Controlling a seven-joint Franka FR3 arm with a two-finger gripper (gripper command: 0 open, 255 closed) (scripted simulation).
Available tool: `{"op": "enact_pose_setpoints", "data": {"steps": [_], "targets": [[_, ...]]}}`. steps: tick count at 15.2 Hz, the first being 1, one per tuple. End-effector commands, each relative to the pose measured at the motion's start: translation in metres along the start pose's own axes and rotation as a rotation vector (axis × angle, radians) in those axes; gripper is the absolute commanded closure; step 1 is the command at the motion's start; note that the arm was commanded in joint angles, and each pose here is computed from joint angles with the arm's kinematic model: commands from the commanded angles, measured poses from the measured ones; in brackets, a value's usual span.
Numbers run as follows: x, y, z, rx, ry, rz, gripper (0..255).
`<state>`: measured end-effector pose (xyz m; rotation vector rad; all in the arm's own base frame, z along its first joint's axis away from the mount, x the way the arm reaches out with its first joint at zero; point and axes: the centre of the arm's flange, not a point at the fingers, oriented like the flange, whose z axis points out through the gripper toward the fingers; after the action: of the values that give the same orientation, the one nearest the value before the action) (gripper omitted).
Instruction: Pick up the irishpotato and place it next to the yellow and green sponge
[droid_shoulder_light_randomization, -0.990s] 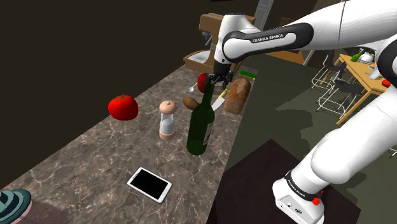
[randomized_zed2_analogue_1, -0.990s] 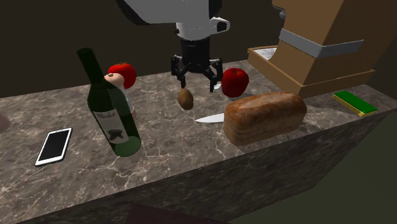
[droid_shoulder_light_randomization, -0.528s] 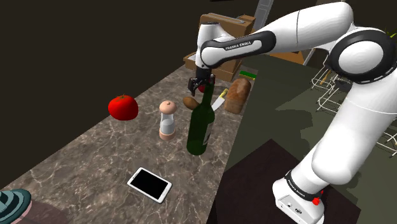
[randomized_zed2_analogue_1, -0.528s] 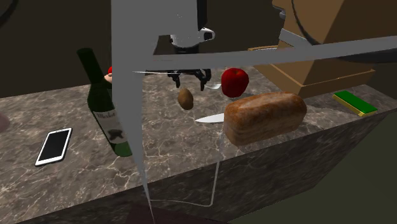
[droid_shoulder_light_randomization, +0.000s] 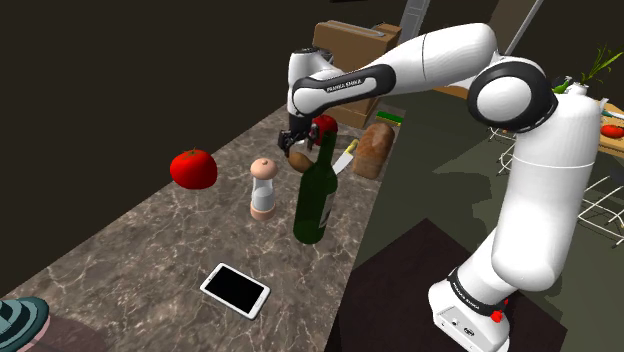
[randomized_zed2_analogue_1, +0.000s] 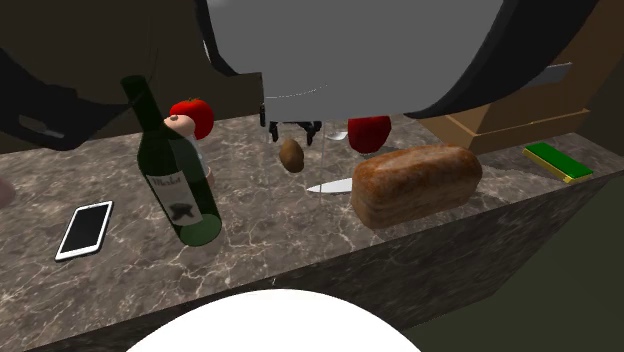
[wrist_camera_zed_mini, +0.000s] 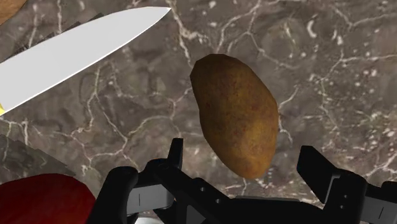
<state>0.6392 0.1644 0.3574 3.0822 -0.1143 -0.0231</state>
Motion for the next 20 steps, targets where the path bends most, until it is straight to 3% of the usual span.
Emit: {"op": "enact_pose_setpoints", "data": {"steps": [1, 4, 12, 13, 20], "targets": [[0.001, -0.002, 0.011, 0.000, 0.000, 0.000, 0], [0.001, -0.002, 0.030, 0.000, 0.000, 0.000, 0], [0.001, -0.002, 0.030, 0.000, 0.000, 0.000, 0], [0.001, -0.002, 0.030, 0.000, 0.000, 0.000, 255], [0.001, -0.002, 0.029, 0.000, 0.000, 0.000, 255]]}}
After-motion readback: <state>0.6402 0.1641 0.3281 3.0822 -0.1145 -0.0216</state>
